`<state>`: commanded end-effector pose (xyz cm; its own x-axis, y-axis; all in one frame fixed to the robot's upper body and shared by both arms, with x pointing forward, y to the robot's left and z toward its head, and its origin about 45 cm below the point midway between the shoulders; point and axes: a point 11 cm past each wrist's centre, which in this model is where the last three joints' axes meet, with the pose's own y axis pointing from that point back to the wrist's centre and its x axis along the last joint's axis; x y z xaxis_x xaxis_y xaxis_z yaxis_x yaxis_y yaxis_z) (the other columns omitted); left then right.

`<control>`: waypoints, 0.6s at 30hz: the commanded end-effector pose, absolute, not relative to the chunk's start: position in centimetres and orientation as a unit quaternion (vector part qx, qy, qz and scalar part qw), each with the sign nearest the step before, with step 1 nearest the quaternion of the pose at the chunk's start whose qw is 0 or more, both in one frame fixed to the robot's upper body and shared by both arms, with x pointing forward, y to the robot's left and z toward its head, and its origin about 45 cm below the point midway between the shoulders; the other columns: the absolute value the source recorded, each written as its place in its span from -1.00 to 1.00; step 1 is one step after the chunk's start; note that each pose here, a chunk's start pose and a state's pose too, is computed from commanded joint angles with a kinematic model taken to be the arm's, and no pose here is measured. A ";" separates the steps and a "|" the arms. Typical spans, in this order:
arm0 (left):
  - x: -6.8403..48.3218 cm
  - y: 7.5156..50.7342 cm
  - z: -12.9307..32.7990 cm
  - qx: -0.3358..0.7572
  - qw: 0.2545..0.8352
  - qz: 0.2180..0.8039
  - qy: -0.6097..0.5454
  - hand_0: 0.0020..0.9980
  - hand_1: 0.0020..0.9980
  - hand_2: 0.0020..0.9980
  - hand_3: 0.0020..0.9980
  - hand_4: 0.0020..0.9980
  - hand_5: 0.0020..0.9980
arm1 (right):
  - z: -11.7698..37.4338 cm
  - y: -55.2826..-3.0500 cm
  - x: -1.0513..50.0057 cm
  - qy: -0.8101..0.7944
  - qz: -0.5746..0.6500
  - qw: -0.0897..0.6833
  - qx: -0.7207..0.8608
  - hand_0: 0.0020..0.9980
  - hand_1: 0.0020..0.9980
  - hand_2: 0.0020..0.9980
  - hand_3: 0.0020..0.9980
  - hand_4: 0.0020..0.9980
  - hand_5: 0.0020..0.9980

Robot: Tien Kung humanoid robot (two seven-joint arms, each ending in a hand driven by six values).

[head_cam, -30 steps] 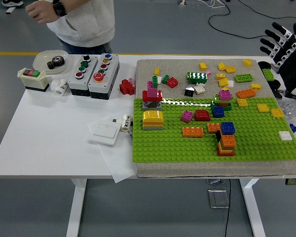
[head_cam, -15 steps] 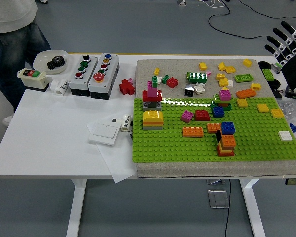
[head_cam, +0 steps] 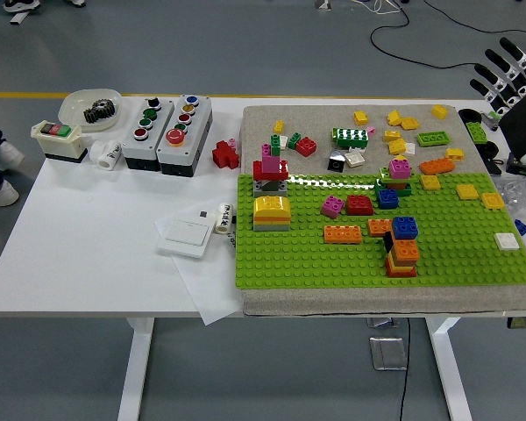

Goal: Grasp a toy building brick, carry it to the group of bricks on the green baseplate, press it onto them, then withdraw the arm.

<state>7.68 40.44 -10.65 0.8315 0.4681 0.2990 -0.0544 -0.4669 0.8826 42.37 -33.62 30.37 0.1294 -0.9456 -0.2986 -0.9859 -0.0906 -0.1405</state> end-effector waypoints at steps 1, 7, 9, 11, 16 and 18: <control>7.7 40.4 -10.6 0.816 0.500 0.261 0.126 -0.16 -0.06 0.03 0.19 0.24 0.52 | 30.4 -33.6 42.4 0.656 0.066 0.154 -0.736 0.81 0.67 0.74 0.74 1.00 0.87; 7.9 40.4 -10.6 0.815 0.501 0.263 0.125 -0.15 -0.05 0.04 0.19 0.24 0.52 | 30.3 -33.7 42.4 0.657 0.070 0.156 -0.734 0.82 0.67 0.73 0.74 1.00 0.88; 7.9 40.3 -10.6 0.815 0.502 0.263 0.125 -0.15 -0.05 0.04 0.19 0.24 0.52 | 30.2 -33.7 42.4 0.657 0.072 0.156 -0.734 0.81 0.66 0.73 0.74 1.00 0.89; 8.0 40.3 -10.6 0.815 0.502 0.263 0.125 -0.15 -0.05 0.04 0.19 0.24 0.52 | 30.2 -33.8 42.4 0.658 0.073 0.156 -0.733 0.81 0.66 0.73 0.74 1.00 0.89; 8.1 40.2 -10.6 0.814 0.503 0.264 0.124 -0.15 -0.04 0.05 0.19 0.24 0.52 | 30.3 -33.9 42.5 0.658 0.076 0.160 -0.731 0.81 0.67 0.72 0.73 1.00 0.89; 8.1 40.2 -10.6 0.814 0.503 0.263 0.124 -0.15 -0.04 0.05 0.19 0.24 0.52 | 30.3 -33.9 42.5 0.658 0.079 0.162 -0.731 0.81 0.67 0.72 0.73 1.00 0.89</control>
<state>8.13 40.23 -10.63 0.8308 0.4663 0.3040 -0.0632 -0.4636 0.8838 42.55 -33.89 30.32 0.1209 -0.9367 -0.3287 -0.9878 -0.0806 -0.1335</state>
